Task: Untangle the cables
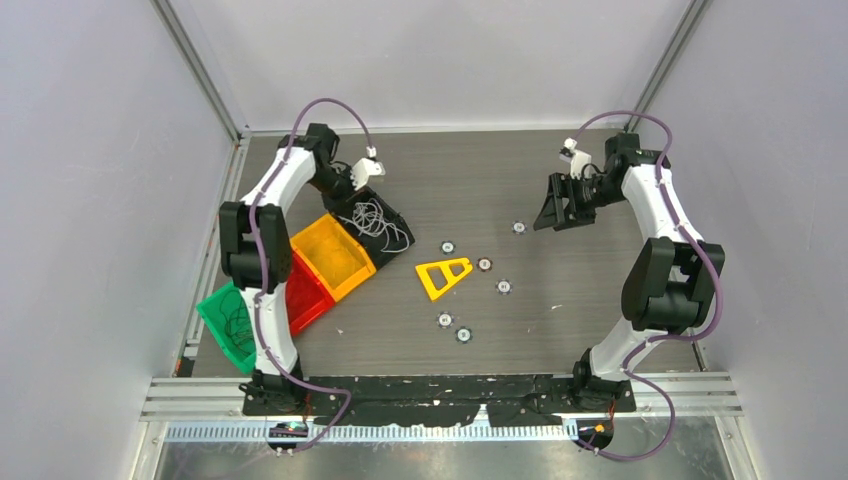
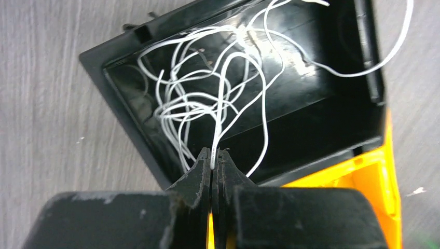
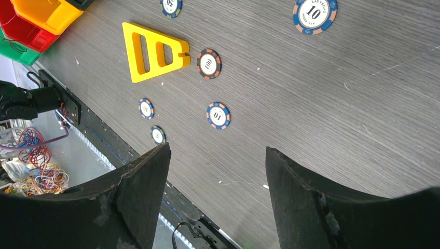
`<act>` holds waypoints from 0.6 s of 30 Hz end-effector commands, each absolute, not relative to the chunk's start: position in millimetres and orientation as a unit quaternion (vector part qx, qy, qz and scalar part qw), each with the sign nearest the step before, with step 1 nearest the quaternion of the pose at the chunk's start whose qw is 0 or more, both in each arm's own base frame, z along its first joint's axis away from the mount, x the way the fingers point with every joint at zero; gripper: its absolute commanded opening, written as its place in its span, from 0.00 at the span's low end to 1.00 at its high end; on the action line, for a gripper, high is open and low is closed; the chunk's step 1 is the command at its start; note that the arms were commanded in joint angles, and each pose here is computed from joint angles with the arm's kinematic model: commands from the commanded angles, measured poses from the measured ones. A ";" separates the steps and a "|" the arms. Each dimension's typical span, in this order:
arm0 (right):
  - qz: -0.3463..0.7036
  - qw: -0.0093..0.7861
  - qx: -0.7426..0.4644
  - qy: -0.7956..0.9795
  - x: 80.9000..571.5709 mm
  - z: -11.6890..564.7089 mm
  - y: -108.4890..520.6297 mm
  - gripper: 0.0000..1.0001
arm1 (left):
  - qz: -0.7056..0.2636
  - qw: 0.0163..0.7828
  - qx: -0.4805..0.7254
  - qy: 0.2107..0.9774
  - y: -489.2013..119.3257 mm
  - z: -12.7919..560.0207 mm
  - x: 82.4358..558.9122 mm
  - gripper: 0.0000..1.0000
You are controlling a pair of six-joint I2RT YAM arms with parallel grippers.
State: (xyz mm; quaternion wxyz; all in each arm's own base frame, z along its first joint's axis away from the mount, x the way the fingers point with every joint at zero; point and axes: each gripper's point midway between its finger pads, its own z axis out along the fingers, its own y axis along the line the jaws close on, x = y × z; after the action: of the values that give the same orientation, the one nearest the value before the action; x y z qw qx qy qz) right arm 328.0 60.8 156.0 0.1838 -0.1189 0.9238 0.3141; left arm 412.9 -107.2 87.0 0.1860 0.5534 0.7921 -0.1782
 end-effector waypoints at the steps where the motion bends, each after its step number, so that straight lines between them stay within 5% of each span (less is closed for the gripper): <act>1: 0.307 0.207 -0.126 0.920 333.5 176.0 62.7 0.73 | -0.074 0.238 0.555 0.794 -89.8 114.8 444.4 0.00; 18: 0.306 0.199 -0.139 0.921 328.0 168.7 64.1 0.73 | -0.016 0.216 0.577 0.788 -140.3 61.7 446.9 0.04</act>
State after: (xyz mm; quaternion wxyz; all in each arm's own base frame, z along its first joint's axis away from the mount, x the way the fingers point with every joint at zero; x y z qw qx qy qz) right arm 329.8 62.5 159.4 0.1855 -0.1198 0.9243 0.3112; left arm 427.1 -149.2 56.2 0.1951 0.5958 0.7778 -0.0443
